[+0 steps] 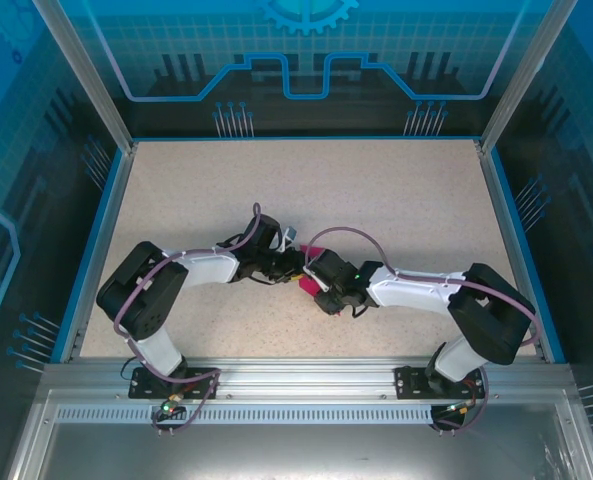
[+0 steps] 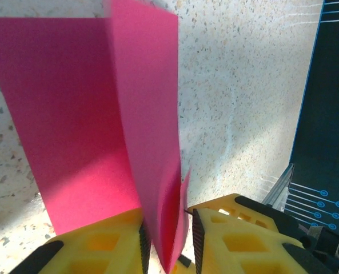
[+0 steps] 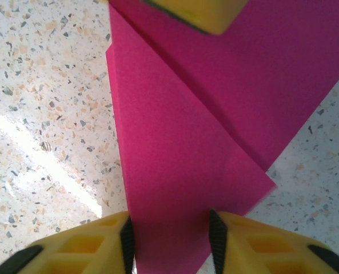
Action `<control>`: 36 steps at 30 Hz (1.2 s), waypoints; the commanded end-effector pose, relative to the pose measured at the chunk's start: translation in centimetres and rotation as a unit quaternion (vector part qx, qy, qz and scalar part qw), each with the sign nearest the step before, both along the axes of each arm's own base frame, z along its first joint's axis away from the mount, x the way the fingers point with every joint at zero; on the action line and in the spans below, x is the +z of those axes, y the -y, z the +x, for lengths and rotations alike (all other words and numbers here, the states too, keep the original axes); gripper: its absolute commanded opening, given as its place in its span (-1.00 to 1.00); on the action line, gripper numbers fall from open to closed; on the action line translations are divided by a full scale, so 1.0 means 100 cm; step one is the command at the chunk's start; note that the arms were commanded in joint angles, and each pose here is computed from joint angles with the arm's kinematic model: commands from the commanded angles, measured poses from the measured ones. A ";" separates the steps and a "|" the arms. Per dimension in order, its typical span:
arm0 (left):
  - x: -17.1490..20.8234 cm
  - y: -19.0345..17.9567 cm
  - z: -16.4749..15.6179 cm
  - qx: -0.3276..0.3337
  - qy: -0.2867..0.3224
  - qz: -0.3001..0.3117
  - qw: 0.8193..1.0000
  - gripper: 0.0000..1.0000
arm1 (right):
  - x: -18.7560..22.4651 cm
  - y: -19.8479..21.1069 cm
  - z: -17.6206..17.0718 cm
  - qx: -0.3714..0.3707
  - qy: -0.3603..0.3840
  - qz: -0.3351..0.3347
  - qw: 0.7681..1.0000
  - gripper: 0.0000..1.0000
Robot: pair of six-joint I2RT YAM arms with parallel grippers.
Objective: Fold a paper plane with a square sheet of paper (fold left side to right side)
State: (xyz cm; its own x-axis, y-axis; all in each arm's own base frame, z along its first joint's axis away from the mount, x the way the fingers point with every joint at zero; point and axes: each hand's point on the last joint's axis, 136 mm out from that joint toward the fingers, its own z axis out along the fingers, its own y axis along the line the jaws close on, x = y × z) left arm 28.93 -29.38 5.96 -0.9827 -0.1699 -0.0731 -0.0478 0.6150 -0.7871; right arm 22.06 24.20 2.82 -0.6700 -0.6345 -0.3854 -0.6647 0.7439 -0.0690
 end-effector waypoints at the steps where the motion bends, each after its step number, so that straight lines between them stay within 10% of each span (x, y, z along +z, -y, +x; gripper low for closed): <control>1: 0.020 0.007 0.005 -0.008 0.020 -0.018 1.000 -0.41 | -0.004 -0.007 -0.005 0.015 -0.006 -0.001 1.000 -0.39; 23: 0.042 -0.047 0.010 0.046 0.052 -0.004 0.998 0.31 | -0.015 -0.003 -0.019 0.004 -0.048 0.034 0.998 -0.97; 36: 0.021 -0.051 -0.005 0.041 0.028 -0.021 0.999 0.13 | 0.009 -0.011 -0.018 -0.029 -0.131 0.225 0.965 -1.00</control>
State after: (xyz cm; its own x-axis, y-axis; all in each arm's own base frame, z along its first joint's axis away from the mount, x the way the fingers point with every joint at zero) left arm 28.90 -23.56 8.46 -0.9492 -0.2865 -0.1303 -0.0715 0.5993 -0.7973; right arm 20.87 23.90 2.54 -0.7893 -0.4517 -0.4158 -0.5854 0.7578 0.2881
